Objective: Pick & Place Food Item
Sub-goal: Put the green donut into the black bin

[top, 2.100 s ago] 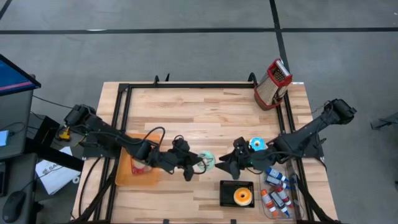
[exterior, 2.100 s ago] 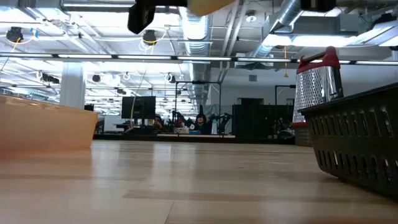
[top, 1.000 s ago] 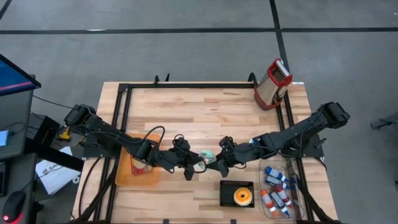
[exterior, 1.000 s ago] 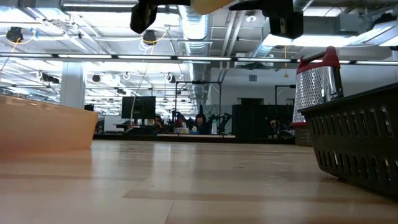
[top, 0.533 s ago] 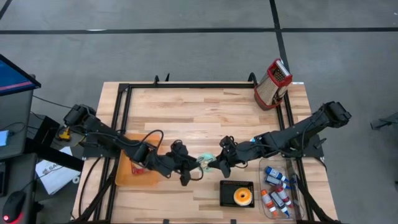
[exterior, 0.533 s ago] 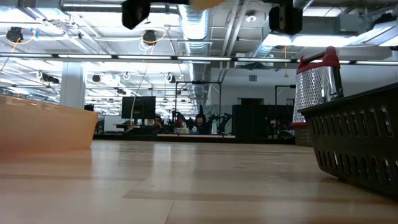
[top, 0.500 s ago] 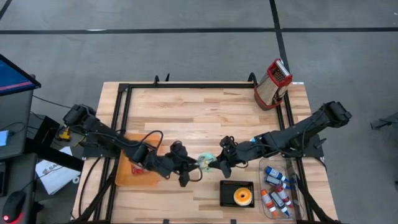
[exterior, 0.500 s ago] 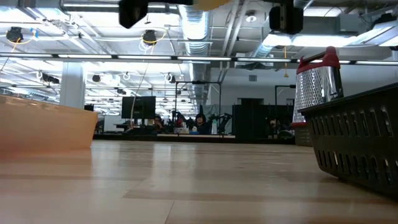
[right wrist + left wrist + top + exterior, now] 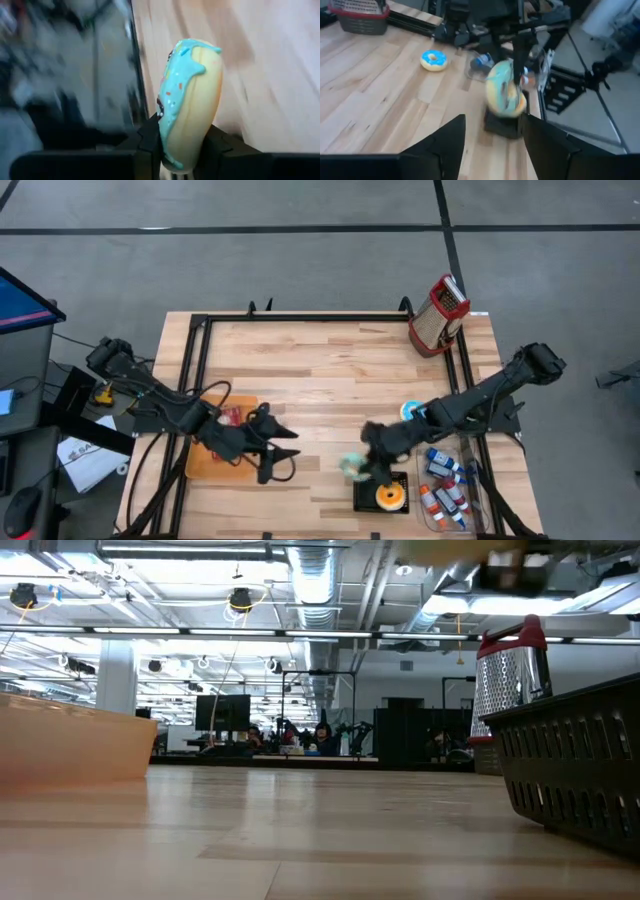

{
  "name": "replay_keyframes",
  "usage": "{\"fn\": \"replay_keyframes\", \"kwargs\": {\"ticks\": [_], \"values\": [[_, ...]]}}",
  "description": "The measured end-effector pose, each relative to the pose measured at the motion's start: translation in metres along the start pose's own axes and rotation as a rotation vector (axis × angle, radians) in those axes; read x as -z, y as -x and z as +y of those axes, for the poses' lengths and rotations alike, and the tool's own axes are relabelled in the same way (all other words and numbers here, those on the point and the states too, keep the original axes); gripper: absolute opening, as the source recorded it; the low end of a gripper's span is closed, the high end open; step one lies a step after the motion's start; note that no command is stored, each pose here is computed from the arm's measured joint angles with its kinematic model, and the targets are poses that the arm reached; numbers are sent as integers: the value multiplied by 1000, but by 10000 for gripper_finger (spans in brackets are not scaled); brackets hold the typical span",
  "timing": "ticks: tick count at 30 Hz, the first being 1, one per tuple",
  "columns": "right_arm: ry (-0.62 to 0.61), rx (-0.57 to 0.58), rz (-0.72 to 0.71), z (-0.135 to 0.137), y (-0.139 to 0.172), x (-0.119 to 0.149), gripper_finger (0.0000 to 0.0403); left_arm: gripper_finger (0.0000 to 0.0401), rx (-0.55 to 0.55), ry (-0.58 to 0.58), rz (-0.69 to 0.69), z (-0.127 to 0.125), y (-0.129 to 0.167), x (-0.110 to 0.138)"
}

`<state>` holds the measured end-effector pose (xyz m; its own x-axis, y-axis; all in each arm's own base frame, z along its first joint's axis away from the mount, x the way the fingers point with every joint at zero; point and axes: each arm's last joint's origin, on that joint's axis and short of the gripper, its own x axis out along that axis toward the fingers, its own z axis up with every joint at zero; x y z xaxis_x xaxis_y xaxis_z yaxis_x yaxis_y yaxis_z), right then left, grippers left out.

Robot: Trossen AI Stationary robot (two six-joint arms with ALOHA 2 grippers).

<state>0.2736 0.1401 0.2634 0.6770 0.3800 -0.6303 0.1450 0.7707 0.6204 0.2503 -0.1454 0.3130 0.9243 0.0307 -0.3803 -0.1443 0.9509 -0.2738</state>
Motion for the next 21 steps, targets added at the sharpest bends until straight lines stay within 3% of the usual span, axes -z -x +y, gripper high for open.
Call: {"fn": "replay_keyframes", "kwargs": {"ticks": [5, 10, 15, 21], "values": [[235, 118, 214, 12, 13, 26, 77, 180, 56, -25, 4, -9, 15, 3], [541, 184, 279, 17, 18, 44, 77, 165, 51, -22, 21, -17, 12, 12], [848, 234, 349, 16, 7, 60, 77, 155, 51, 16, 13, -23, -1, 19], [1063, 274, 444, 14, -18, 81, 77, 150, 46, 63, -3, -28, -11, 24]]}}
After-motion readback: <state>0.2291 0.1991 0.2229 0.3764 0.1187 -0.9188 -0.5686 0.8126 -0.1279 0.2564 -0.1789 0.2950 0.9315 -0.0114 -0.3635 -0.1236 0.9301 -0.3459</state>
